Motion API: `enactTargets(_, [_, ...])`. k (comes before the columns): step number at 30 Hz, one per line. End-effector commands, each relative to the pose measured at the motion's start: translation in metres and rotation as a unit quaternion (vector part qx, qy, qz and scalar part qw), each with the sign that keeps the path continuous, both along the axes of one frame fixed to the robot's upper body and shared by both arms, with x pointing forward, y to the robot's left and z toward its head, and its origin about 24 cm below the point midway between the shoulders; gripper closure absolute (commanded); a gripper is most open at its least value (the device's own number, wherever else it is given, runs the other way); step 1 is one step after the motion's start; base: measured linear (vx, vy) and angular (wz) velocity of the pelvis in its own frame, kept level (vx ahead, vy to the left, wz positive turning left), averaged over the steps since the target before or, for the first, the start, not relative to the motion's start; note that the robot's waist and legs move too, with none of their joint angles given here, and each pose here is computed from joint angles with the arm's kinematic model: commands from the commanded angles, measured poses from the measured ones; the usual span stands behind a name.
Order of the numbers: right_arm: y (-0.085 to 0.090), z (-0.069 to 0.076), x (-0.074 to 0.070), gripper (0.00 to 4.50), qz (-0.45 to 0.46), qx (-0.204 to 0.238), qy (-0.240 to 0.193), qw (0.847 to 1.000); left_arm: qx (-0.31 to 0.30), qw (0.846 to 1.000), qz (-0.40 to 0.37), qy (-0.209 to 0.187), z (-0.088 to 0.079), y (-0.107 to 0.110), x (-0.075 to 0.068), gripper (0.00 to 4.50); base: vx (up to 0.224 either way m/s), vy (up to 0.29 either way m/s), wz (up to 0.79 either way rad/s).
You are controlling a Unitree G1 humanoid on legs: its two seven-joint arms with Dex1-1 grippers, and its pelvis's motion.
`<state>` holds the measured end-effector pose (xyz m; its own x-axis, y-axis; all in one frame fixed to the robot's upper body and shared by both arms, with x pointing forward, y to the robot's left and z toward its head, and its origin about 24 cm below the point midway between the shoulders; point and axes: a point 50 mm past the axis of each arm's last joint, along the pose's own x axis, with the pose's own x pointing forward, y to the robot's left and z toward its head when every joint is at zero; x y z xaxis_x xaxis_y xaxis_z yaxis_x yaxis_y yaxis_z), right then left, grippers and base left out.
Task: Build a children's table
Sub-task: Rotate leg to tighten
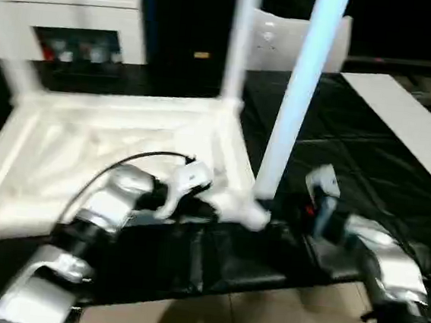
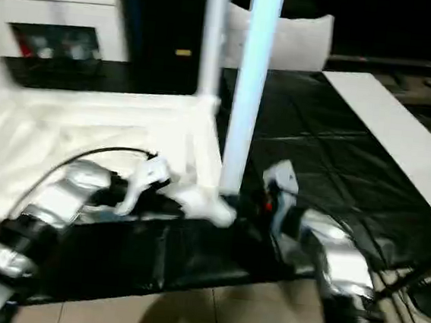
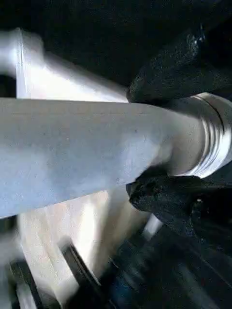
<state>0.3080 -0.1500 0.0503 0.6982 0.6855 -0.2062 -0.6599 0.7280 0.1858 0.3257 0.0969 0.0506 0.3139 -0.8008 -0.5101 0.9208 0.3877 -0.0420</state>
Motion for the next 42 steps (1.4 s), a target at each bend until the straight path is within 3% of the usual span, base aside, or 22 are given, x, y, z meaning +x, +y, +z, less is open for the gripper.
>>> enactTargets(1, [0.045,0.003,0.007,2.57,0.005,0.016,0.020,1.000,-0.075,0.996,0.016,-0.051,0.031,-0.043,0.011,4.50,0.000,0.000,0.00])
enactTargets(4, [0.049,0.002,0.010,2.57,-0.022,0.000,0.019,1.000,-0.073,0.994,0.050,-0.061,0.031,-0.047,0.014,4.50,0.000,0.000,0.00])
enactTargets(6, [0.051,0.006,0.010,2.57,-0.016,0.013,0.002,1.000,-0.068,0.993,0.058,-0.071,0.032,-0.047,0.015,4.50,0.053,-0.003,0.04])
enactTargets(8, [0.049,0.009,0.010,2.01,-0.025,0.014,-0.019,0.999,-0.064,0.993,0.062,-0.076,0.033,-0.047,0.015,4.50,0.027,-0.004,0.01])
enactTargets(12, [0.039,0.009,0.006,1.65,-0.020,0.006,-0.034,0.999,-0.054,0.994,0.034,-0.088,0.032,-0.040,0.012,4.50,0.000,0.000,0.00])
enactTargets(14, [0.032,0.009,0.005,1.44,-0.018,0.003,-0.037,0.999,-0.056,0.995,0.024,-0.083,0.031,-0.036,0.010,4.50,0.000,0.000,0.00])
enactTargets(17, [0.007,0.012,0.000,1.26,0.011,-0.009,-0.047,0.999,-0.047,0.996,-0.026,-0.073,0.026,-0.022,0.004,4.50,0.000,0.000,0.00])
enactTargets(18, [0.002,0.014,-0.001,1.03,0.025,-0.013,-0.050,0.998,-0.044,0.996,-0.036,-0.073,0.025,-0.019,0.003,4.50,0.000,0.000,0.00])
enactTargets(20, [-0.002,0.015,-0.004,0.97,0.048,-0.017,-0.052,0.997,-0.039,0.996,-0.047,-0.068,0.024,-0.015,0.001,4.50,0.000,0.000,0.00])
enactTargets(24, [-0.020,0.023,-0.017,0.55,0.168,-0.037,-0.056,0.983,-0.022,0.987,-0.151,-0.047,0.021,0.002,-0.011,4.50,0.000,0.000,0.00])
enactTargets(27, [-0.024,0.026,-0.020,0.55,0.203,-0.046,-0.061,0.976,-0.015,0.981,-0.188,-0.037,0.021,0.007,-0.016,4.50,0.000,0.000,0.00])
enactTargets(33, [-0.025,0.023,-0.032,0.55,0.315,-0.063,-0.040,0.946,0.020,0.966,-0.256,-0.026,0.018,0.019,-0.021,4.50,0.000,0.000,0.00])
enactTargets(42, [-0.024,0.021,-0.034,1.31,0.366,-0.042,-0.003,0.930,0.037,0.946,-0.322,-0.009,0.021,0.024,-0.027,4.50,0.000,0.000,0.00])
